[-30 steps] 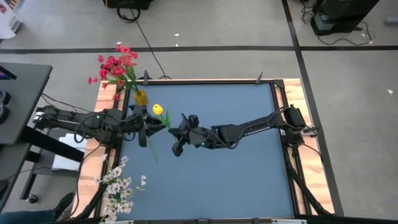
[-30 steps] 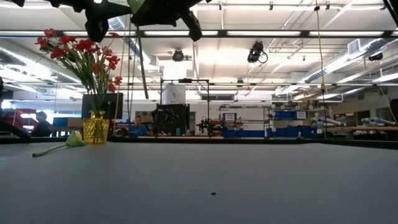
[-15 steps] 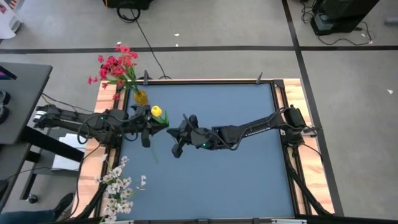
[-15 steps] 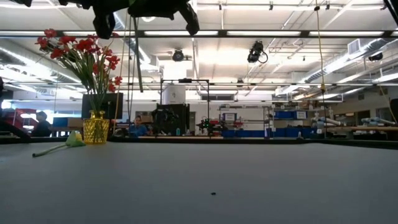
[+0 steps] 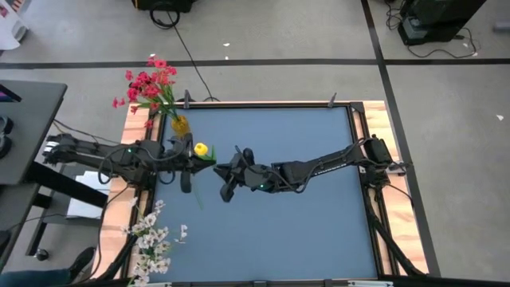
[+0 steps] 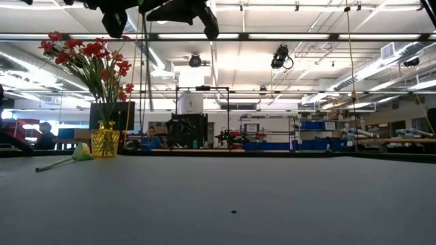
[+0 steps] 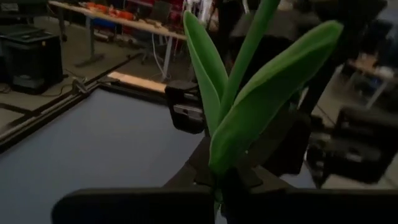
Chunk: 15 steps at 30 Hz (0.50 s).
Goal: Sort flowers into vase by color
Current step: Put the right yellow flower into the transparent vase
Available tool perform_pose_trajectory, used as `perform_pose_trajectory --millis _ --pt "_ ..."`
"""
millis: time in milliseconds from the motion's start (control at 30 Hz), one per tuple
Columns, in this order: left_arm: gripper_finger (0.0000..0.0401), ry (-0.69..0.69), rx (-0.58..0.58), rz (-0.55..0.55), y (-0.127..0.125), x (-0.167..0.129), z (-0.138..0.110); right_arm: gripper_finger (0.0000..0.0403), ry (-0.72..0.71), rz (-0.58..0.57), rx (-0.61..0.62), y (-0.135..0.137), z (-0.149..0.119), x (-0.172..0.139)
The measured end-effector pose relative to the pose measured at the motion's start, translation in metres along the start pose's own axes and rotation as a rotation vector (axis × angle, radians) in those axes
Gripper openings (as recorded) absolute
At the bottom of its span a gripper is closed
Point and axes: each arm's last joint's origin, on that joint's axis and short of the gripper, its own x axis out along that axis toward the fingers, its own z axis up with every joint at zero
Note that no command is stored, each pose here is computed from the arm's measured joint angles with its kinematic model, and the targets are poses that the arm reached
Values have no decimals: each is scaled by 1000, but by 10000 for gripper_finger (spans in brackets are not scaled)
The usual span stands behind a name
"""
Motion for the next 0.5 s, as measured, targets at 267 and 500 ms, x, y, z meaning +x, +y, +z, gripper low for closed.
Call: perform_pose_trajectory --millis 267,500 --pt "8 301 182 -12 -11 -25 24 174 102 -26 250 -7 -8 1" --pt "8 376 222 -92 -13 -74 55 185 117 -99 392 -8 -14 -1"
